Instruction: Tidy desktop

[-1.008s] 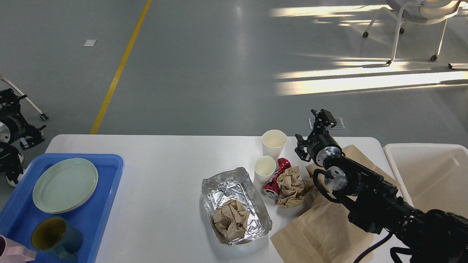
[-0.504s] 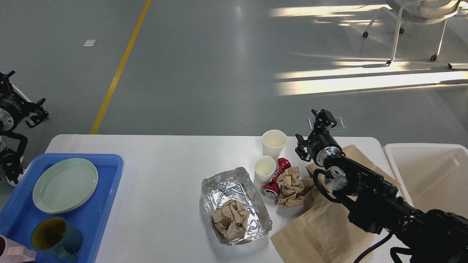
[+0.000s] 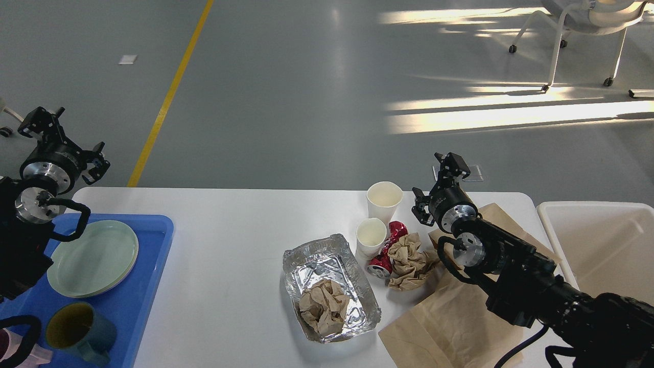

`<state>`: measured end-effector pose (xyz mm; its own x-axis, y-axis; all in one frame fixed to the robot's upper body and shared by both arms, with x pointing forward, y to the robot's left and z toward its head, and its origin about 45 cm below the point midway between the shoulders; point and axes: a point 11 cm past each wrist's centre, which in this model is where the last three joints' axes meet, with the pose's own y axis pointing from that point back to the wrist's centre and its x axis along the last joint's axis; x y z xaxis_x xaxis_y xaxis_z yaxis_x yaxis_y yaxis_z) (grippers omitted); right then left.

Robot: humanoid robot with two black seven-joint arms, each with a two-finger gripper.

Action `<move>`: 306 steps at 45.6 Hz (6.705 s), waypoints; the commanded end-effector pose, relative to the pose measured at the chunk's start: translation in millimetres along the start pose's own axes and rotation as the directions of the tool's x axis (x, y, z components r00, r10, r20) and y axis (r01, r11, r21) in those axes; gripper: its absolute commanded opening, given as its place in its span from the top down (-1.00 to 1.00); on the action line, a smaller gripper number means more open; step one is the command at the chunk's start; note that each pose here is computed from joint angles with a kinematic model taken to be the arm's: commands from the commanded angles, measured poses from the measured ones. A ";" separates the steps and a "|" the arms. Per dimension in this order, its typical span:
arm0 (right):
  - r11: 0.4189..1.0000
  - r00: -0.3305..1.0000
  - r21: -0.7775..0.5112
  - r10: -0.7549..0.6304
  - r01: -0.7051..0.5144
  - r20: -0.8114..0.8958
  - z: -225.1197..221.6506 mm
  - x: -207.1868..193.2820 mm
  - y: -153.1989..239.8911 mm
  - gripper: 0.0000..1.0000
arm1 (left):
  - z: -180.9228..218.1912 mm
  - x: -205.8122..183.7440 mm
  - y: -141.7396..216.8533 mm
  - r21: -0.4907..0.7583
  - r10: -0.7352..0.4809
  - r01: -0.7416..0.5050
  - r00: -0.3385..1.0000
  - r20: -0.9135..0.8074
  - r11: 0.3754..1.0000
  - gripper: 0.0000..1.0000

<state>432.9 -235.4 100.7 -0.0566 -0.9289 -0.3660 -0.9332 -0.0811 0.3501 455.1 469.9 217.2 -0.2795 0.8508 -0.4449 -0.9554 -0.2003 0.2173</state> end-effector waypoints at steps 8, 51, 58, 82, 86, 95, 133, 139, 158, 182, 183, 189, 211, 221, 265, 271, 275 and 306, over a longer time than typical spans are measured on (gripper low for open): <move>1.000 1.000 0.001 0.001 -0.001 0.000 -0.1 0.3 0.0 -1.00 | -30.1 -39.8 -6.1 -0.045 -0.068 0.065 0.997 -0.048 0.997 -0.93; 1.000 1.000 0.001 0.001 -0.001 0.000 -0.1 0.3 0.0 -1.00 | -78.2 -59.4 21.9 -0.376 -0.122 0.124 0.992 0.031 0.918 -0.93; 1.000 1.000 -0.001 0.001 -0.001 0.000 0.1 0.3 0.0 -1.00 | -84.4 -63.6 22.9 -0.362 -0.135 0.142 0.990 0.044 0.921 -0.93; 1.000 1.000 -0.001 0.001 -0.001 0.000 0.1 0.3 0.0 -1.00 | -85.2 -63.9 25.7 -0.379 -0.144 0.161 0.987 0.073 0.911 -0.93; 1.000 1.000 0.001 0.001 -0.001 0.000 -0.1 0.3 0.0 -1.00 | -85.2 -63.9 25.7 -0.379 -0.144 0.161 0.987 0.073 0.911 -0.93; 1.000 1.000 -0.001 0.001 -0.001 0.000 0.1 0.3 0.0 -1.00 | -85.2 -63.9 25.7 -0.379 -0.144 0.161 0.987 0.073 0.911 -0.93; 1.000 1.000 0.002 0.007 -0.007 0.003 -0.9 1.3 -0.2 -1.00 | -85.1 -63.8 25.7 -0.380 -0.144 0.160 0.987 0.071 0.911 -0.93; 1.000 1.000 0.005 0.004 -0.004 0.021 -4.1 0.4 -1.3 -1.00 | -85.1 -63.8 25.7 -0.380 -0.144 0.160 0.987 0.071 0.911 -0.93; 0.998 0.999 0.058 -0.010 0.008 0.038 -36.5 -3.7 -8.3 -1.00 | -85.7 -63.2 25.9 -0.379 -0.143 0.159 0.987 0.071 0.912 -0.93; 0.997 0.999 0.069 0.037 -0.039 0.023 -44.2 18.8 -6.4 -1.00 | -85.1 -63.8 25.7 -0.380 -0.144 0.160 0.987 0.071 0.911 -0.93; 0.997 0.999 0.069 0.037 -0.039 0.023 -44.2 18.8 -6.4 -1.00 | -84.5 -63.2 25.6 -0.380 -0.143 0.160 0.987 0.072 0.911 -0.93; 0.996 0.998 0.077 0.050 -0.053 0.039 -47.2 23.0 -6.2 -1.00 | -84.5 -63.2 25.6 -0.380 -0.143 0.160 0.987 0.072 0.911 -0.93; 0.981 0.994 0.162 0.109 -0.108 0.000 -95.0 60.8 -1.7 -1.00 | -85.1 -63.8 25.7 -0.380 -0.144 0.160 0.987 0.071 0.911 -0.93; 0.977 0.996 0.205 0.074 -0.064 -0.042 -125.7 62.2 -0.6 -1.00 | -85.2 -63.3 25.7 -0.379 -0.142 0.159 0.987 0.072 0.911 -0.93; 0.820 0.082 -0.559 -0.569 0.122 -0.818 -106.7 -28.1 -4.1 -1.00 | -85.1 -63.8 25.7 -0.380 -0.144 0.160 0.987 0.071 0.911 -0.93; 0.795 -0.094 -0.607 -0.603 0.012 -0.792 -108.9 -35.1 -4.1 -1.00 | -85.1 -63.8 25.7 -0.380 -0.144 0.160 0.987 0.071 0.911 -0.93; 0.772 -0.174 -0.634 -0.632 -0.050 -0.755 -109.0 -39.0 -2.7 -1.00 | -85.1 -63.8 25.7 -0.380 -0.144 0.160 0.987 0.071 0.911 -0.93; 0.600 -0.052 -0.790 -0.791 0.128 -0.609 -112.5 -102.6 17.9 -1.00 | -85.2 -64.9 25.5 -0.380 -0.146 0.161 0.987 0.070 0.911 -0.93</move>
<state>457.2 -184.0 244.9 0.9682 -0.0668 0.2410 -0.2462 -0.4224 0.8723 440.3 368.3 176.9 -0.1311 0.9028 -0.4095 -0.9519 -0.2301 -0.2025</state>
